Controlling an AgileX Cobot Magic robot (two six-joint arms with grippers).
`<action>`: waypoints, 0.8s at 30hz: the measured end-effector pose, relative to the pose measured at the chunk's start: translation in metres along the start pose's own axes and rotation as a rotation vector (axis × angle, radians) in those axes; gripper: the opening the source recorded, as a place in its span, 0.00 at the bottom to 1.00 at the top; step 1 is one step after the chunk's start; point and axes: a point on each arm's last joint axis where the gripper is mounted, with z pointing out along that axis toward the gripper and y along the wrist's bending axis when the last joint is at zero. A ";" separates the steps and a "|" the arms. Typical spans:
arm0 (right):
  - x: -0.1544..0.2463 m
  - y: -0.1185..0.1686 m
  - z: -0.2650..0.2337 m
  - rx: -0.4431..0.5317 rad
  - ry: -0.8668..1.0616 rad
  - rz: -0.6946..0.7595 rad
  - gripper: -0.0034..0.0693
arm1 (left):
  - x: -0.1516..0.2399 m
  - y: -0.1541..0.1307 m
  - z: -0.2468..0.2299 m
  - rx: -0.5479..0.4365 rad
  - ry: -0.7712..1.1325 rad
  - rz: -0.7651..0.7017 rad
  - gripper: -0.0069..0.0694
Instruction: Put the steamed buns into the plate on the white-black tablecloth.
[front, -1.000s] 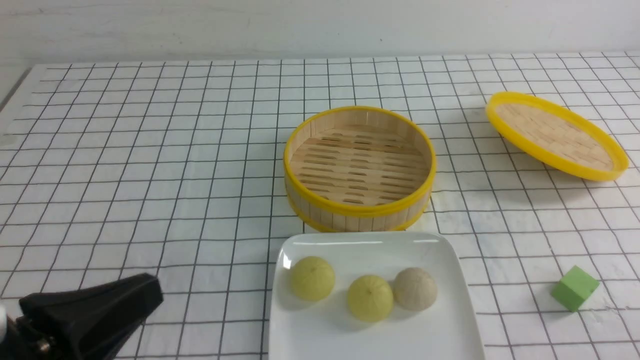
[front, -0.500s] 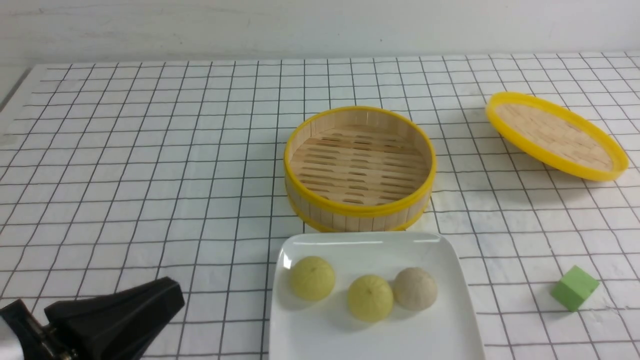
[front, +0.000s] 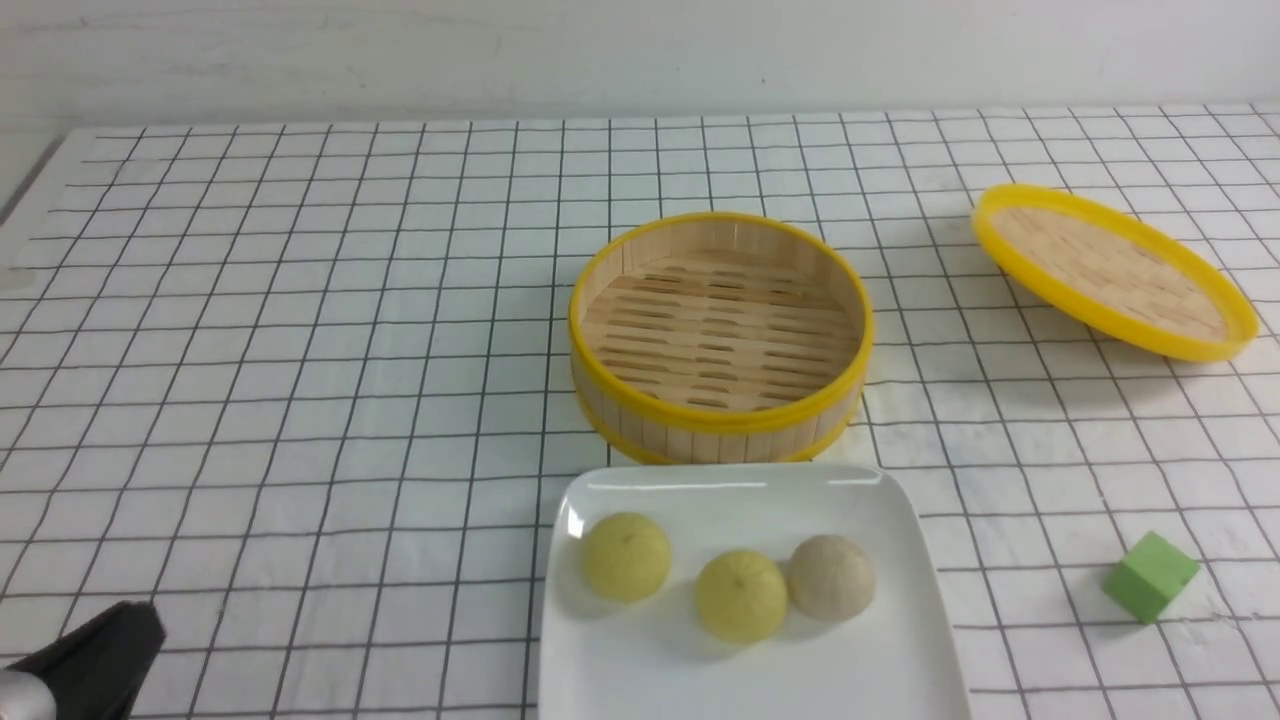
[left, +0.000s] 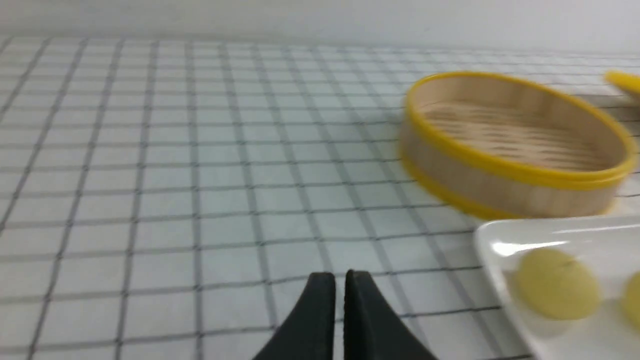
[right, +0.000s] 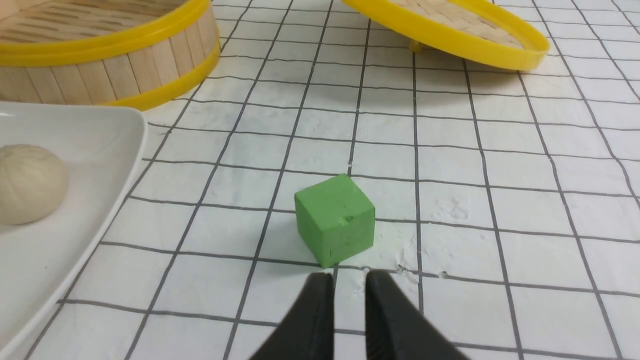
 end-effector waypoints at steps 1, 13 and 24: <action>0.000 0.000 0.000 0.000 0.000 0.000 0.22 | 0.008 0.004 0.000 -0.040 0.008 -0.005 0.16; 0.000 0.000 0.000 0.000 0.000 0.000 0.24 | 0.030 0.012 -0.009 -0.143 0.045 0.028 0.18; 0.000 0.000 0.000 0.000 0.000 0.001 0.26 | 0.031 0.012 -0.009 -0.146 0.060 0.027 0.19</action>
